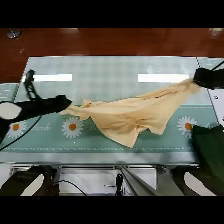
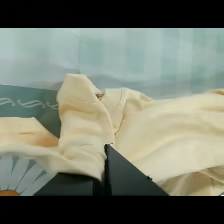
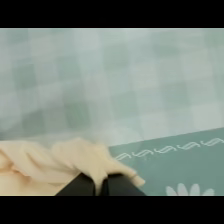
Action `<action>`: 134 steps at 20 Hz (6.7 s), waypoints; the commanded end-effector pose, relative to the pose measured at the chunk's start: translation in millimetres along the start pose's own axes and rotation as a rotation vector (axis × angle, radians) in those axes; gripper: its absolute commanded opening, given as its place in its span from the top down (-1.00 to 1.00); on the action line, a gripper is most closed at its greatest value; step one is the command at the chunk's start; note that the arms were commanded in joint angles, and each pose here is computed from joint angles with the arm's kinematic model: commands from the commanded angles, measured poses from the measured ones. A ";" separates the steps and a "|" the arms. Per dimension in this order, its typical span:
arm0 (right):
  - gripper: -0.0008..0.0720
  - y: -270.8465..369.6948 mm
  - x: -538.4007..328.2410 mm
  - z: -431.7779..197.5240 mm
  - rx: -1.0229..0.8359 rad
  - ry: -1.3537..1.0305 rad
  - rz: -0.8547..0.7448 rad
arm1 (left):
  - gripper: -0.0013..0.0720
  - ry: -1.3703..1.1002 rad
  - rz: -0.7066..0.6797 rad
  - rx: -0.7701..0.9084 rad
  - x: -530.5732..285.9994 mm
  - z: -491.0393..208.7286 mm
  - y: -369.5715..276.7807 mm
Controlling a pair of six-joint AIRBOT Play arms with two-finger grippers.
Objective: Fold the shirts.
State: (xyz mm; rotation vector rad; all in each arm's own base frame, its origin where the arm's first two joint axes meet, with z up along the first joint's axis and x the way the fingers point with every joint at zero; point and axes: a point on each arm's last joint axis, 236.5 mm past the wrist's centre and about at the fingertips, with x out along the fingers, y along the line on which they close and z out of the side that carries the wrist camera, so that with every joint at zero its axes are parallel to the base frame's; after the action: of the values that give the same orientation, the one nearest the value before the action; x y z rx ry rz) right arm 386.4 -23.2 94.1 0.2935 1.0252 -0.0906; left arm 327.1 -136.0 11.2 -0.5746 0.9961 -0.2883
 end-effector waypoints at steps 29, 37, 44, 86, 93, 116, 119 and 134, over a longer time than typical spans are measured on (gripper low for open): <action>-0.72 12.4 66.0 -259.5 0.136 0.712 0.265 | 0.90 0.406 -0.402 0.032 52.0 19.3 1.0; -0.63 60.5 112.5 -218.5 0.206 0.522 0.359 | 0.90 0.413 -0.402 0.014 51.4 19.2 -0.5; 0.92 85.7 87.9 -147.6 0.074 0.436 0.445 | 0.90 0.360 -0.433 -0.017 42.3 40.9 -16.9; 0.92 110.3 -156.5 42.9 -0.256 -0.320 0.349 | 0.90 -0.483 -0.086 0.301 -184.8 183.9 -79.9; 0.92 129.6 25.3 138.1 0.001 -0.265 0.490 | 0.89 -0.497 -0.032 0.190 -51.6 238.6 -40.9; -0.76 -42.5 67.5 -124.8 0.327 0.234 0.344 | -0.95 0.319 0.002 -0.405 -10.6 -31.6 142.0; -0.76 -36.0 63.5 -138.9 0.326 0.274 0.363 | -0.95 0.350 0.009 -0.416 -1.1 -41.6 142.8; -0.76 -71.1 75.3 -175.3 0.423 0.422 0.183 | 0.89 0.456 -0.037 -0.280 25.5 -65.0 112.8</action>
State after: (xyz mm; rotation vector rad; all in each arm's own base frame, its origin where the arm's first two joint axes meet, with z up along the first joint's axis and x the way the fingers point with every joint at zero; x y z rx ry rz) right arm 293.9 -41.7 -54.9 0.7936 1.2421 -0.0503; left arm 281.5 -73.8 -99.6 -0.8069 1.4827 -0.3069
